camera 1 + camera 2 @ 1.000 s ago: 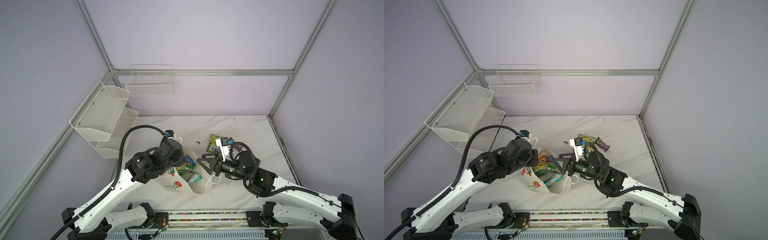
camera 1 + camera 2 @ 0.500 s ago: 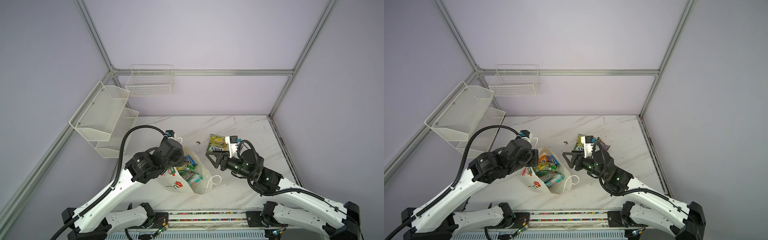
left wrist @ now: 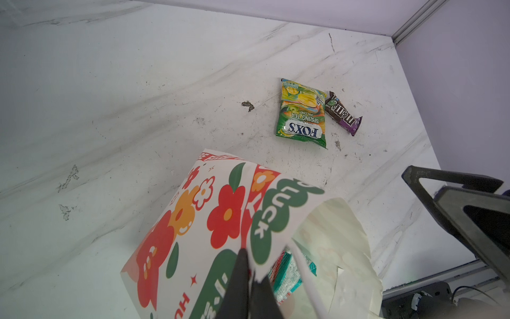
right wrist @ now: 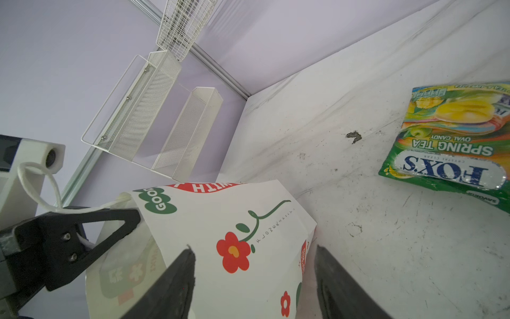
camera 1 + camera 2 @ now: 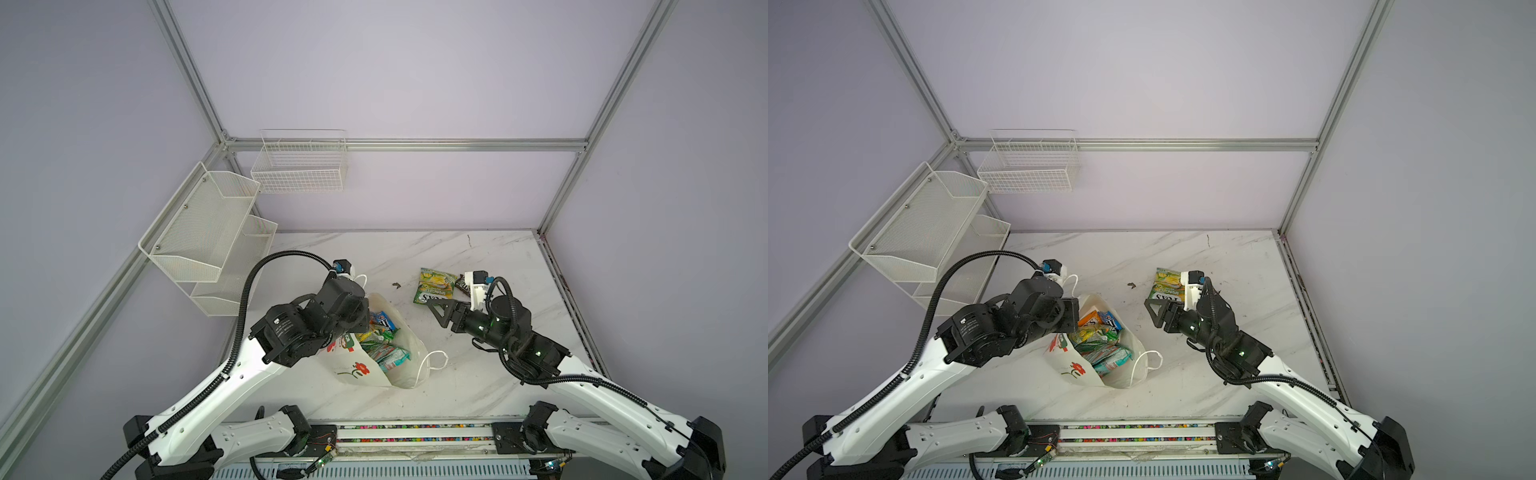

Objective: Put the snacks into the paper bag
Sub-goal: 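Raise the right gripper out of the bag and move toward the green Fox's bag, then lower the open right gripper over the green Fox's bag on the table, then close the right gripper on the green Fox's bag, then lift the green Fox's bag with the right gripper and carry it toward the paper bag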

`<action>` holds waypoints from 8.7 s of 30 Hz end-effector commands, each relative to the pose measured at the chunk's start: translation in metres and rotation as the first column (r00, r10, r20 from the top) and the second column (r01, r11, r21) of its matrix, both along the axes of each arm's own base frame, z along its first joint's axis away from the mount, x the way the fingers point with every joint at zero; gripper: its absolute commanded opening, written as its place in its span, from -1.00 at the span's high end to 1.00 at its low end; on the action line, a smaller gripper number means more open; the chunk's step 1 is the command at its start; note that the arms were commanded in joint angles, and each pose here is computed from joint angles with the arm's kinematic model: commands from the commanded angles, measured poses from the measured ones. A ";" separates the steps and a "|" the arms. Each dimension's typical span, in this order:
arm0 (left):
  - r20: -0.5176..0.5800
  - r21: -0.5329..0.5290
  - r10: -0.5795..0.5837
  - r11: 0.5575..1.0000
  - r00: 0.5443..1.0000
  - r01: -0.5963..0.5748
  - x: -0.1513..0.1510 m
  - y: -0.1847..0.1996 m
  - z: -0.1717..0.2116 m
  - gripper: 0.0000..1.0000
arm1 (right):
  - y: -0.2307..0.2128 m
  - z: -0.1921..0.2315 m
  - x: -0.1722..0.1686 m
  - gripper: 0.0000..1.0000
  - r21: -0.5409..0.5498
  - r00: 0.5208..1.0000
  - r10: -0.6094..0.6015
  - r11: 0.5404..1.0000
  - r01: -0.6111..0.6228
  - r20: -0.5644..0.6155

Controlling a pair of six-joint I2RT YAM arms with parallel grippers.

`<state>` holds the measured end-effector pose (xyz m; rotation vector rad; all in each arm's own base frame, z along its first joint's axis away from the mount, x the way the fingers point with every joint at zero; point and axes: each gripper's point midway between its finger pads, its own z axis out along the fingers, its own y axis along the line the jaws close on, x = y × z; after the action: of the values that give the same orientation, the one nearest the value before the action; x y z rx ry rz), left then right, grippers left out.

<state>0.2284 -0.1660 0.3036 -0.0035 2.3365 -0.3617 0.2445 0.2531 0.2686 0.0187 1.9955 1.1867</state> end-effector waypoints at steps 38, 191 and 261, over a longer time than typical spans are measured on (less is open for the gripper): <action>0.195 -0.097 0.171 0.983 0.966 -0.154 0.028 0.015 0.050 1.00 | -0.027 -0.034 0.017 -0.43 -0.072 0.987 -0.111 0.992 0.103 -0.113; 0.161 -0.113 0.118 0.989 0.980 -0.100 0.017 0.013 0.031 1.00 | -0.074 0.054 0.044 1.00 0.114 0.994 0.032 0.992 -0.044 0.106; 0.159 -0.121 0.106 0.989 0.982 -0.087 0.019 0.007 0.034 1.00 | -0.067 0.228 -0.102 1.00 0.153 0.769 0.288 0.883 -0.444 0.571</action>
<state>0.2359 -0.1513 0.3016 -0.0937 2.2618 -0.3278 0.1642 0.1906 0.4670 -0.4600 1.4783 1.5296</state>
